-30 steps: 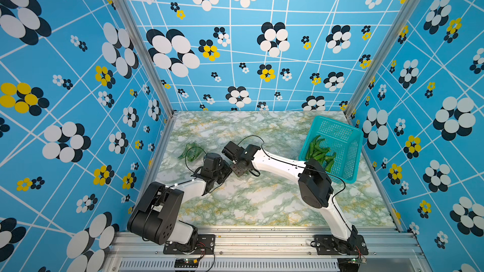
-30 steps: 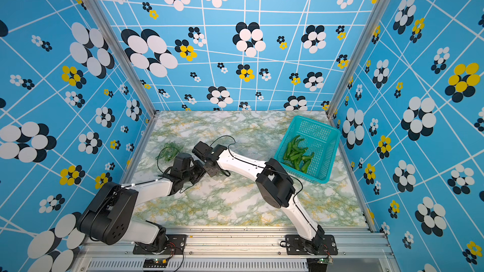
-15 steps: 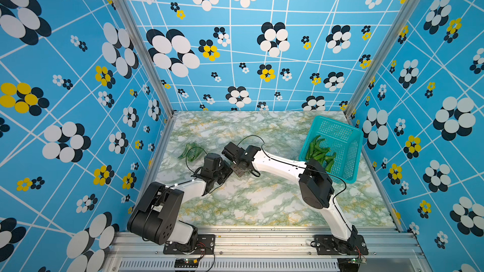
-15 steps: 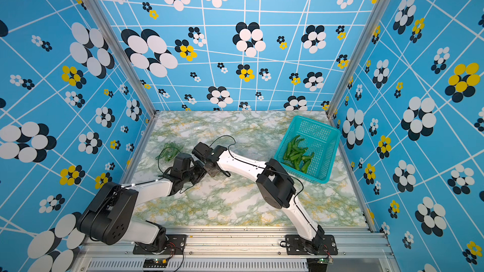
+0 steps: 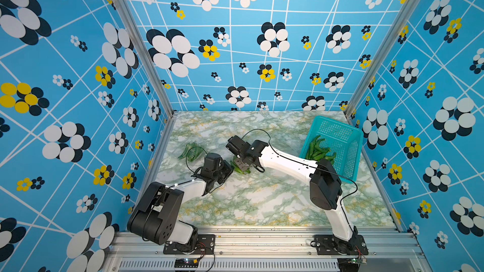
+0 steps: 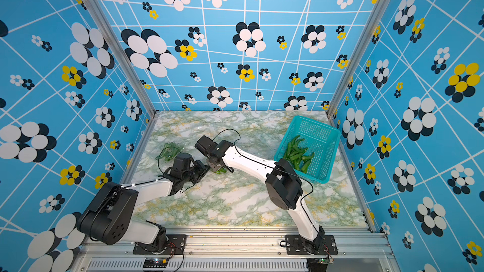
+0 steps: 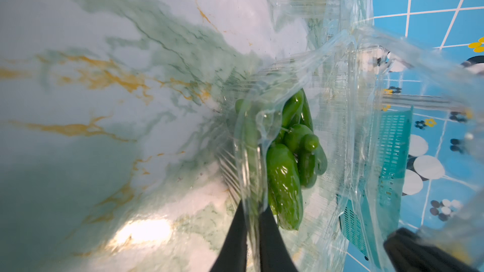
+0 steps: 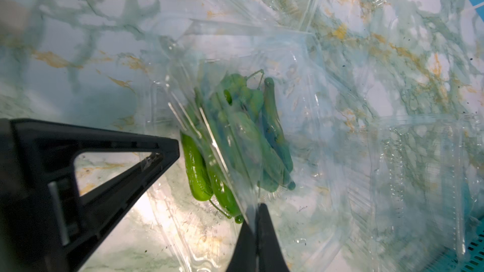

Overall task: Take small green peppers out of containers
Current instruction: Open the packing box at the center of the board.

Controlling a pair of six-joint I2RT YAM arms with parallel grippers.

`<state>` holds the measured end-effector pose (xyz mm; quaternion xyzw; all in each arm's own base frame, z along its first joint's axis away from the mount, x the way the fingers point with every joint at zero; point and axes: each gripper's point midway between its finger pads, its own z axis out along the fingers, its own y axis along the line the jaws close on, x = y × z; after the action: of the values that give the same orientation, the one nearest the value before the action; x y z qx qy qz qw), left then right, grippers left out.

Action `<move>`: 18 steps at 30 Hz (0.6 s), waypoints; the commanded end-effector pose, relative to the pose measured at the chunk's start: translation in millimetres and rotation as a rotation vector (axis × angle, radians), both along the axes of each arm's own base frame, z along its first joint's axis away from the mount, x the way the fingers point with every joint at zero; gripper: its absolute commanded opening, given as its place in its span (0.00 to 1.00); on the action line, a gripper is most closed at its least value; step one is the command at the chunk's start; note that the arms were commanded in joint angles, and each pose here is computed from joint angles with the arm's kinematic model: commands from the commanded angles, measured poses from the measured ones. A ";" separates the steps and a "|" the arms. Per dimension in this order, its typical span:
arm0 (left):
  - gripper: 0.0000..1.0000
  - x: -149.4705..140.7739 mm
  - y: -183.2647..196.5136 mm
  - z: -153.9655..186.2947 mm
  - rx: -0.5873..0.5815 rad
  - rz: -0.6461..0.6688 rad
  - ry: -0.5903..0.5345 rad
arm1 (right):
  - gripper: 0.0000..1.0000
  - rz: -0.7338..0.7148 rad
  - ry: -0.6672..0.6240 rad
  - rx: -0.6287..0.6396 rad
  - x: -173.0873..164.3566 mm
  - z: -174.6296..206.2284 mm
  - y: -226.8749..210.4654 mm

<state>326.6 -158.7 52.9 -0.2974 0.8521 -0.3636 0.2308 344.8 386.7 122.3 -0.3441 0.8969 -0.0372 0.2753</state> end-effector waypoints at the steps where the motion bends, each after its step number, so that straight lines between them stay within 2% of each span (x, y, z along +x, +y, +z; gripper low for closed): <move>1: 0.12 -12.4 9.2 -13.3 0.056 0.002 0.046 | 0.00 -0.062 -0.030 0.001 19.9 21.3 -27.8; 5: 0.15 -10.6 11.2 -7.4 0.067 0.007 0.035 | 0.02 -0.082 0.019 0.061 34.1 26.7 -34.5; 10: 0.19 -9.6 18.2 -0.5 0.096 0.023 0.028 | 0.23 -0.051 0.111 0.147 38.9 33.7 -31.2; 18: 0.19 -9.6 24.2 7.2 0.115 0.038 0.026 | 0.51 -0.106 0.067 0.155 69.5 49.0 -59.4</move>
<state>318.8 -144.7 59.4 -0.3007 0.8617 -0.3307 0.2402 408.7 336.3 161.9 -0.2795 0.9213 0.0294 0.2687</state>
